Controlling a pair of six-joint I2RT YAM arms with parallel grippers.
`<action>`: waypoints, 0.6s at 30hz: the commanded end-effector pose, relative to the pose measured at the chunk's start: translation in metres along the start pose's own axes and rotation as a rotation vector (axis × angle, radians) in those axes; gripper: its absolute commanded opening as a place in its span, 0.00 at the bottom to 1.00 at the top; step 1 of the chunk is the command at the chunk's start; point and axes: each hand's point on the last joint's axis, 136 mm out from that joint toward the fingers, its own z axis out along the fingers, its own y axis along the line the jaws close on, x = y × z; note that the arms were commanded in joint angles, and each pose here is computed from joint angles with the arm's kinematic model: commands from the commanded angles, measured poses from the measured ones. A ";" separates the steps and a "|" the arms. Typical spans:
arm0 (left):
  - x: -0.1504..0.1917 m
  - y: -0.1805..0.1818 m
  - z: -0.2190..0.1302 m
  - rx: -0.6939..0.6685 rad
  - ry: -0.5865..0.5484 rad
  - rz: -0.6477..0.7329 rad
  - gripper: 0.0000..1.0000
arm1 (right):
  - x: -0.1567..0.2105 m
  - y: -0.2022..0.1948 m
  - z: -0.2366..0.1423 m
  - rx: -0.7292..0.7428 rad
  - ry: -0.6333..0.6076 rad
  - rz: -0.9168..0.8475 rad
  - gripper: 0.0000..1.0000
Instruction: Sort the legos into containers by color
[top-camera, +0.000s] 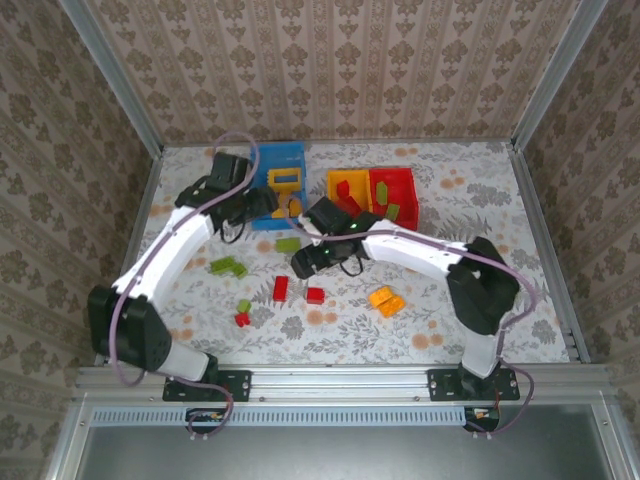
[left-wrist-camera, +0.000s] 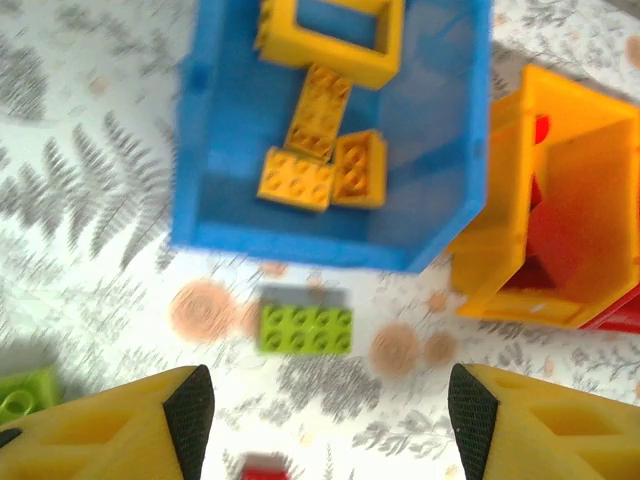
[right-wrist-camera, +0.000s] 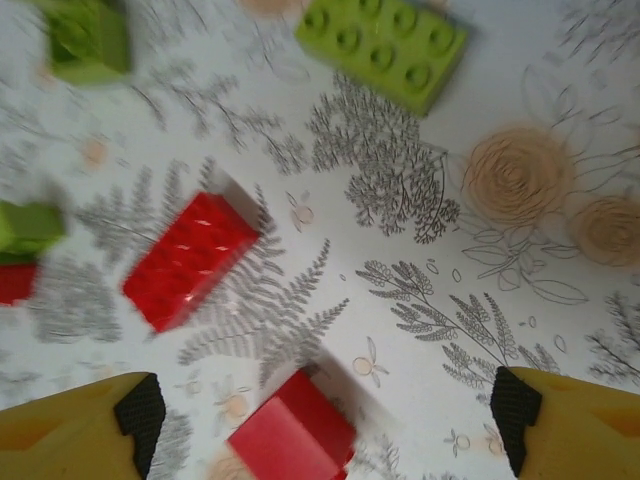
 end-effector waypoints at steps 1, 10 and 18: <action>0.025 0.030 -0.021 -0.068 -0.008 -0.062 0.66 | -0.022 -0.008 0.019 0.102 -0.035 -0.074 0.90; 0.069 0.061 -0.063 -0.076 -0.012 -0.104 0.66 | -0.036 -0.019 0.072 0.180 -0.010 -0.081 0.94; 0.079 0.069 -0.081 -0.084 -0.013 -0.082 0.66 | -0.046 -0.024 0.105 0.190 0.001 -0.083 0.95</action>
